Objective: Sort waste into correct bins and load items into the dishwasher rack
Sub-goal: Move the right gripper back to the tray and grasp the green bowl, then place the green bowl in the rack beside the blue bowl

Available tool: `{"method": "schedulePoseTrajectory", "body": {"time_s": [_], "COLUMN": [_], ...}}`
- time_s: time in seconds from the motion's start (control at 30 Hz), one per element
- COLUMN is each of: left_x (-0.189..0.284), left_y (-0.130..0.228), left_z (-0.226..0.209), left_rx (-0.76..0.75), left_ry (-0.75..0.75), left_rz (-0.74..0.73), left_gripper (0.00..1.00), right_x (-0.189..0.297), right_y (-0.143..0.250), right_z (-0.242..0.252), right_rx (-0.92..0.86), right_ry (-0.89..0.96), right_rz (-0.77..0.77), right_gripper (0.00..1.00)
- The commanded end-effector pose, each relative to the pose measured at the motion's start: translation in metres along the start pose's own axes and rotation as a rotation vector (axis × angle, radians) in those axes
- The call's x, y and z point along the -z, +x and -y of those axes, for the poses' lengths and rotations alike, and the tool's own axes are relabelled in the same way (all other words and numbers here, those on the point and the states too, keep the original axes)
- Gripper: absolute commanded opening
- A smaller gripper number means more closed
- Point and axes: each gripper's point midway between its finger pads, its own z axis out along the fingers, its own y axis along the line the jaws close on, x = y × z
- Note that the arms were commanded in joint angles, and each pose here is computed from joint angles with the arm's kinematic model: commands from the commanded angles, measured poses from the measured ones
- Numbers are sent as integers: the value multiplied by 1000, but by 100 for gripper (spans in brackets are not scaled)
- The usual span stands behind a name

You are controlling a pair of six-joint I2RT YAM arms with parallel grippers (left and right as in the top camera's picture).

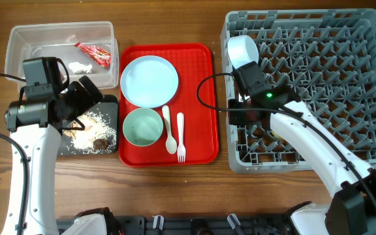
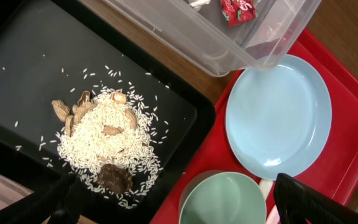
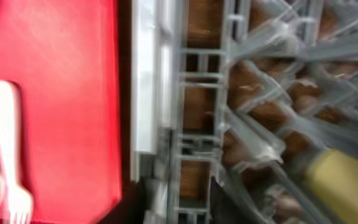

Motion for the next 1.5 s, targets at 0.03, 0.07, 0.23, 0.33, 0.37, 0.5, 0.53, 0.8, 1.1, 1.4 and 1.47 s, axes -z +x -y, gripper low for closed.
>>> {"method": "schedulePoseTrajectory", "body": {"time_s": [0.03,0.07,0.23,0.33,0.37,0.5,0.53,0.8,1.1,1.4,1.47], "left_x": [3,4,9,10,10,10,10,10,10,9,8], "left_y": [6,9,32,37,37,37,37,36,33,29,28], "left_z": [-10,-14,-40,-47,-48,-48,-48,-47,-46,-43,-43], "left_rx": [0,0,-3,17,19,19,19,19,20,20,20], "left_ry": [-42,-61,-182,-206,-208,-208,-208,-206,-200,-189,-187], "left_rz": [-17,-30,-117,-137,-138,-138,-138,-134,-124,-105,-103], "left_gripper": [98,100,100,100,100,100,100,100,100,100,100], "right_x": [80,87,56,18,0,-52,-57,-85,43,136,141], "right_y": [-85,-88,-53,-22,-8,18,21,34,-68,-132,-147], "right_z": [-41,-61,-137,-173,-189,-215,-218,-219,-122,15,43], "right_rx": [148,193,235,229,245,211,204,136,37,-111,-151], "right_ry": [-141,-252,-470,-462,-457,-390,-389,-337,-163,246,285], "right_rz": [301,319,140,10,-32,-103,-109,-159,276,658,691], "right_gripper": [50,51,51,51,50,50,50,11,4,4,4]}}
